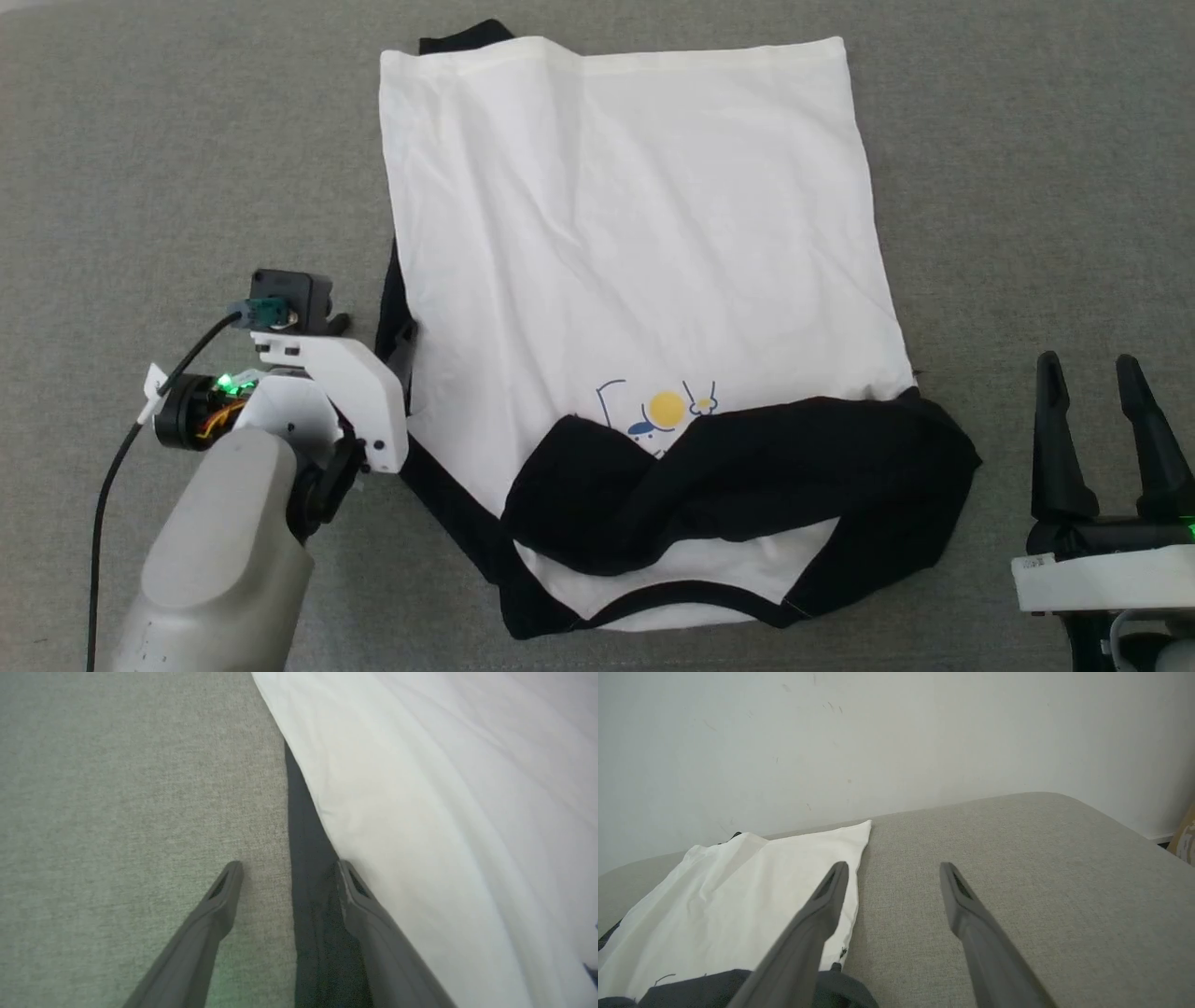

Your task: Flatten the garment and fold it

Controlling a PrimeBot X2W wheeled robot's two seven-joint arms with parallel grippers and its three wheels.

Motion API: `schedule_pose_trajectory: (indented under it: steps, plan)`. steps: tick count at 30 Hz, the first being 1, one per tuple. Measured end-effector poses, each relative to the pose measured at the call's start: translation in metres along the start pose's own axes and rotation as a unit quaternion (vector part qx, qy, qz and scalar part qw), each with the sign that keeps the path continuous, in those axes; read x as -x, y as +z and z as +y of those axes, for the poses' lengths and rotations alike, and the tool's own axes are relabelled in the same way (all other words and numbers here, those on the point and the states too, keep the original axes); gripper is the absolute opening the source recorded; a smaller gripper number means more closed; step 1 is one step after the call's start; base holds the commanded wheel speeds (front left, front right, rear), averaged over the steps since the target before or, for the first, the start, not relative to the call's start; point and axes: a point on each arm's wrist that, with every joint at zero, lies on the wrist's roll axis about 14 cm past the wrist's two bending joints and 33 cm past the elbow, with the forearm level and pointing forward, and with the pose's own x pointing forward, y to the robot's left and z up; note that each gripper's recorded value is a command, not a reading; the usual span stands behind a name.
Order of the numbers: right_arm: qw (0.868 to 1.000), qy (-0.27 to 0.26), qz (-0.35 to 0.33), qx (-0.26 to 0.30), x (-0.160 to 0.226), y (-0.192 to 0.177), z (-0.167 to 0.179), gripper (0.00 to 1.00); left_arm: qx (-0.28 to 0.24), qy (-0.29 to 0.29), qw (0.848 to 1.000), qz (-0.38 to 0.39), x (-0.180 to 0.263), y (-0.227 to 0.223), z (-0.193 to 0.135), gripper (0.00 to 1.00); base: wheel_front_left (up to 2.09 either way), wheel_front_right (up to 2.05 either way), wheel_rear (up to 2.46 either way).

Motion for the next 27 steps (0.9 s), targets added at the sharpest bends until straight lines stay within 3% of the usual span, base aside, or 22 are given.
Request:
schedule_pose_trajectory:
  steps: [13, 17, 20, 21, 23, 24, 26, 27]
  plan:
    - [1.0, 0.004, 0.002, -0.002, -0.001, -0.001, 0.003, 1.0, 0.015, 0.003, 1.0, 0.009, 0.003, -0.003, 0.001, 1.0, 0.0, 0.0, 0.0]
    - [1.0, 0.006, 0.006, 0.001, -0.001, -0.002, 0.004, 1.0, 0.017, -0.002, 1.0, 0.014, 0.001, -0.004, -0.003, 0.84, 0.0, 0.0, 0.0]
    - [1.0, 0.003, 0.007, 0.004, 0.0, -0.002, 0.002, 1.0, 0.018, -0.005, 1.0, 0.018, -0.003, -0.003, -0.004, 0.82, 0.0, 0.0, 0.0]
    - [1.0, 0.002, 0.009, 0.006, 0.0, -0.003, 0.001, 1.0, 0.018, -0.006, 1.0, 0.021, -0.004, -0.003, -0.005, 0.72, 0.0, 0.0, 0.0]
    - [1.0, -0.002, 0.011, 0.008, 0.001, -0.003, -0.002, 1.0, 0.017, -0.007, 1.0, 0.023, -0.007, -0.002, -0.005, 0.43, 0.0, 0.0, 0.0]
    - [1.0, -0.005, 0.011, 0.01, 0.001, -0.003, -0.004, 1.0, 0.018, -0.009, 0.999, 0.027, -0.009, -0.002, -0.006, 0.43, 0.0, 0.0, 0.0]
    - [1.0, -0.01, 0.011, 0.012, 0.002, -0.002, -0.008, 1.0, 0.019, -0.018, 0.999, 0.03, -0.011, -0.001, -0.01, 0.11, 0.0, 0.0, 0.0]
    - [1.0, -0.013, 0.01, 0.013, 0.003, -0.002, -0.009, 1.0, 0.02, -0.025, 0.999, 0.034, -0.012, -0.002, -0.013, 0.0, 0.0, 0.0, 0.0]
